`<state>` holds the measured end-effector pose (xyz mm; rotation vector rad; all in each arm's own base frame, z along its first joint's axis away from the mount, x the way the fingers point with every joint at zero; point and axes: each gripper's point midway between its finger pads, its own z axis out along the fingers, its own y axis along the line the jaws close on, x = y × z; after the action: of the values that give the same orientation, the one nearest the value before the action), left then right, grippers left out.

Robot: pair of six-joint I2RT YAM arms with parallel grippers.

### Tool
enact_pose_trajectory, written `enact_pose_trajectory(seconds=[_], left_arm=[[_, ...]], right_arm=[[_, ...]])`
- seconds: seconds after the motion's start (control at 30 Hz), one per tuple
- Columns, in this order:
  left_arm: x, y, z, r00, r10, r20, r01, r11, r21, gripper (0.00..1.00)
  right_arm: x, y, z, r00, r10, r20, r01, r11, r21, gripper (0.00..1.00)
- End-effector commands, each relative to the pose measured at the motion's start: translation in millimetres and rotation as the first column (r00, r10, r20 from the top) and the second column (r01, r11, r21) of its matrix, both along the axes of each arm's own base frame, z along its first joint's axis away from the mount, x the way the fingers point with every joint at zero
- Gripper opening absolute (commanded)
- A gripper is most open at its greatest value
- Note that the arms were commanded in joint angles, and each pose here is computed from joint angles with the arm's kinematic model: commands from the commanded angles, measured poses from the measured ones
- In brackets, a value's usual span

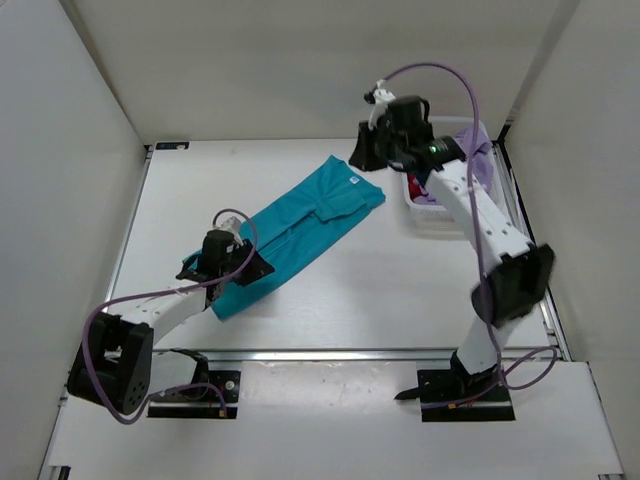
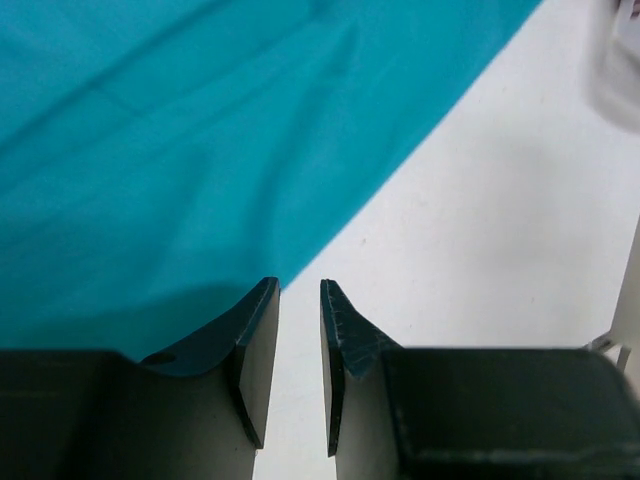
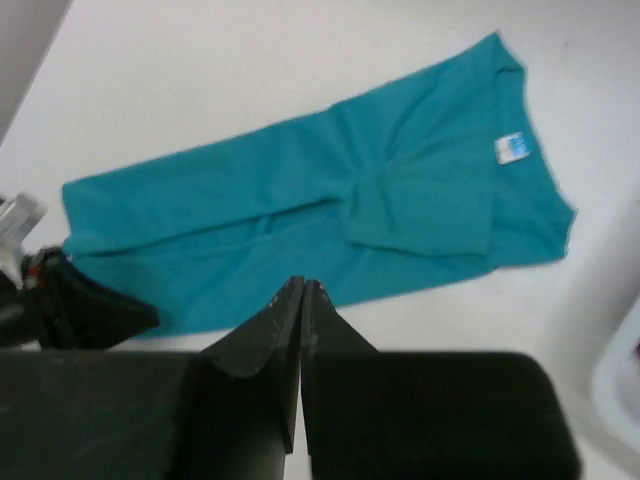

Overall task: Fold and stack the t-shirts
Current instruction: Rotate the tshirt 90 degrees

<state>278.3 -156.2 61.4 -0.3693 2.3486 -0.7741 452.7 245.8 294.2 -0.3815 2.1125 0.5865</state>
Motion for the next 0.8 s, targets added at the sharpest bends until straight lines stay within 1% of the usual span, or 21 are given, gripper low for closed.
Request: enact_pose_trajectory(seconds=[0.0, 0.03, 0.07, 0.13, 0.23, 0.3, 0.33, 0.43, 0.5, 0.53, 0.57, 0.6, 0.63, 0.7, 0.73, 0.77], left_arm=[[0.2, -18.8, 10.4, 0.996, -0.084, 0.028, 0.084, 0.996, 0.005, 0.34], [-2.0, -26.4, 10.7, 0.993, -0.111, 0.026, 0.111, 0.994, 0.003, 0.34], [-4.8, -32.3, 8.7, 0.991, -0.131, 0.017, 0.131, 0.991, 0.005, 0.35], [-4.1, -43.7, 13.8, 0.986, -0.159, 0.045, 0.159, 0.987, -0.005, 0.34], [-10.9, -56.5, 10.5, 0.979, -0.199, 0.037, 0.200, 0.980, -0.011, 0.34], [-13.6, -61.6, 9.1, 0.976, -0.215, 0.035, 0.216, 0.976, -0.024, 0.34], [-17.6, -63.2, 6.3, 0.973, -0.230, 0.024, 0.231, 0.972, -0.030, 0.34], [-21.3, -67.1, 5.6, 0.969, -0.246, 0.031, 0.247, 0.969, -0.022, 0.34], [-22.5, -72.0, 9.1, 0.965, -0.260, 0.042, 0.261, 0.965, -0.028, 0.35], [-22.0, -73.1, 10.9, 0.965, -0.260, 0.043, 0.262, 0.964, -0.036, 0.35], [-22.8, -73.9, 11.0, 0.962, -0.268, 0.043, 0.270, 0.962, -0.039, 0.35], [-22.4, -73.3, 11.2, 0.963, -0.265, 0.041, 0.267, 0.963, -0.040, 0.35], [-23.0, -73.2, 10.6, 0.963, -0.267, 0.038, 0.269, 0.963, -0.036, 0.35], [-18.6, -71.5, 13.9, 0.964, -0.263, 0.043, 0.264, 0.964, -0.036, 0.35], [-17.7, -71.0, 16.3, 0.964, -0.263, 0.044, 0.265, 0.963, -0.039, 0.35], [-15.9, -70.4, 17.8, 0.964, -0.262, 0.048, 0.264, 0.964, -0.039, 0.35]], right_arm=[[-17.3, -36.2, -86.4, 0.992, -0.067, -0.106, 0.070, 0.997, 0.017, 0.00], [-19.9, -35.8, -89.3, 0.993, -0.071, -0.097, 0.075, 0.997, 0.032, 0.00], [-28.9, -33.6, -119.3, 0.987, -0.070, -0.146, 0.072, 0.997, 0.009, 0.00], [-39.5, -33.3, -162.3, 0.974, -0.072, -0.213, 0.067, 0.997, -0.030, 0.00], [-31.8, -34.0, -192.1, 0.964, -0.106, -0.244, 0.093, 0.994, -0.064, 0.00], [-28.4, -30.0, -218.0, 0.953, -0.105, -0.284, 0.083, 0.993, -0.088, 0.00], [-23.2, -32.1, -217.8, 0.949, -0.119, -0.291, 0.098, 0.991, -0.088, 0.00], [-9.8, -36.3, -237.9, 0.944, -0.149, -0.296, 0.113, 0.984, -0.136, 0.01], [-7.4, -38.6, -261.6, 0.925, -0.165, -0.343, 0.109, 0.978, -0.176, 0.00], [3.6, -35.8, -256.4, 0.929, -0.167, -0.330, 0.115, 0.978, -0.171, 0.00], [10.8, -30.6, -263.5, 0.927, -0.168, -0.336, 0.108, 0.976, -0.189, 0.00], [13.0, -38.1, -280.4, 0.906, -0.192, -0.377, 0.118, 0.970, -0.211, 0.00], [29.8, -35.9, -270.9, 0.917, -0.189, -0.352, 0.122, 0.971, -0.204, 0.00], [54.1, -30.8, -275.2, 0.908, -0.199, -0.370, 0.133, 0.972, -0.195, 0.00], [58.7, -33.4, -288.8, 0.899, -0.194, -0.394, 0.121, 0.972, -0.203, 0.00], [85.3, -29.6, -264.2, 0.922, -0.197, -0.334, 0.143, 0.973, -0.179, 0.00]])
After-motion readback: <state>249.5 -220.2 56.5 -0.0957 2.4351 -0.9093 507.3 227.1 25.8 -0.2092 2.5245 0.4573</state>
